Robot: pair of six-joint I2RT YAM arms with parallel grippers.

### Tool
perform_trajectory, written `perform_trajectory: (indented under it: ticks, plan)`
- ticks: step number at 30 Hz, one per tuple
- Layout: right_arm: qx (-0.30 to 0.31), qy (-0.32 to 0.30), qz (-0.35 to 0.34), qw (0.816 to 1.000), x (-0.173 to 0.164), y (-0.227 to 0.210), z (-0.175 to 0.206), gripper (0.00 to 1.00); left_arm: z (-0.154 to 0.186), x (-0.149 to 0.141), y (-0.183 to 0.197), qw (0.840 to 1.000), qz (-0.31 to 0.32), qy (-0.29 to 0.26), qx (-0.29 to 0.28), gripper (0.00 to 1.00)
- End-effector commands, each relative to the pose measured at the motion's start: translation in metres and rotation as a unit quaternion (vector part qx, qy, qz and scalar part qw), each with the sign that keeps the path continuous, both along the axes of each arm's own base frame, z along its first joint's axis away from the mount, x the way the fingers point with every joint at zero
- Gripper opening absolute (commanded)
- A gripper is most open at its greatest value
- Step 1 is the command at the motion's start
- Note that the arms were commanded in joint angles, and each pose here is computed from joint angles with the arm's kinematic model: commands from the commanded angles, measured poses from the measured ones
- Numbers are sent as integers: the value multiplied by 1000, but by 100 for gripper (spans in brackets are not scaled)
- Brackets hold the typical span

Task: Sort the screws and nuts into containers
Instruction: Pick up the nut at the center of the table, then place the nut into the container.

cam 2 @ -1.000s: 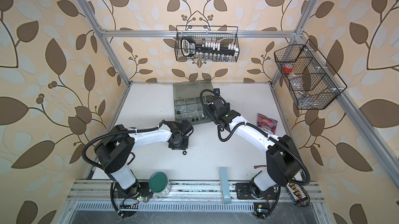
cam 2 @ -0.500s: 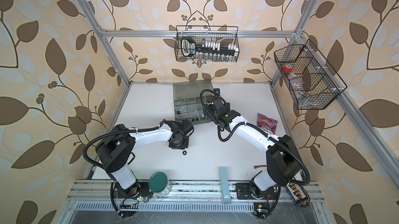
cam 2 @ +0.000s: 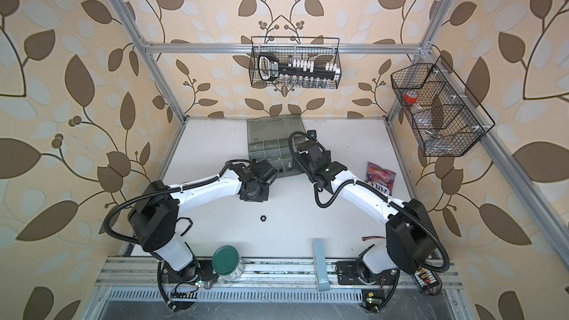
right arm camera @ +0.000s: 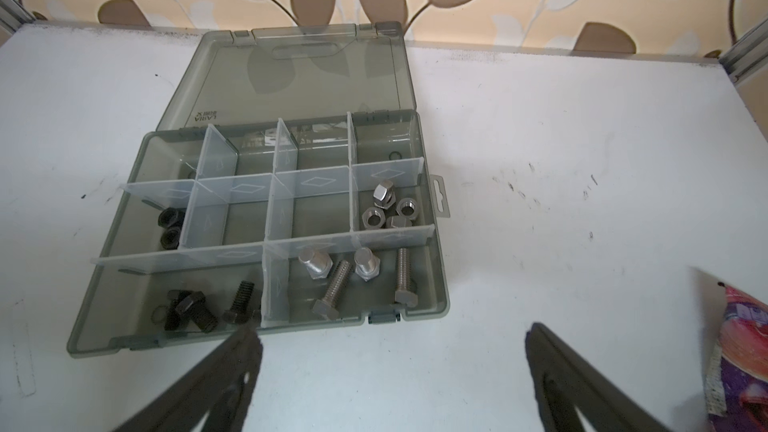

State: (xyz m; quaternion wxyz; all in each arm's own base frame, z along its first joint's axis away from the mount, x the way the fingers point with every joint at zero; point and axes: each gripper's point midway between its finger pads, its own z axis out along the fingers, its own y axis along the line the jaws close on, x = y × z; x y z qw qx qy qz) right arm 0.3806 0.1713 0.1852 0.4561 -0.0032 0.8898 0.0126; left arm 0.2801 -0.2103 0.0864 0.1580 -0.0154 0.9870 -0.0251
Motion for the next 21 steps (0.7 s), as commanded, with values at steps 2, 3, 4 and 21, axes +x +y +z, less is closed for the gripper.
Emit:
perform_trajectory:
  ticks: [2, 3, 4, 21]
  plan:
    - [9, 10, 6, 1000, -11, -4, -7, 100, 50, 47, 25, 997, 26, -78, -3, 14]
    - [11, 13, 8, 1000, -13, -4, -8, 100, 59, 58, 27, 995, 29, -91, -9, 14]
    - [14, 15, 10, 1000, -15, -4, -10, 100, 66, 68, 29, 994, 30, -104, -12, 14]
    - [26, 26, 13, 999, -34, -5, -18, 100, 58, 168, 20, 995, 25, -96, -30, 14]
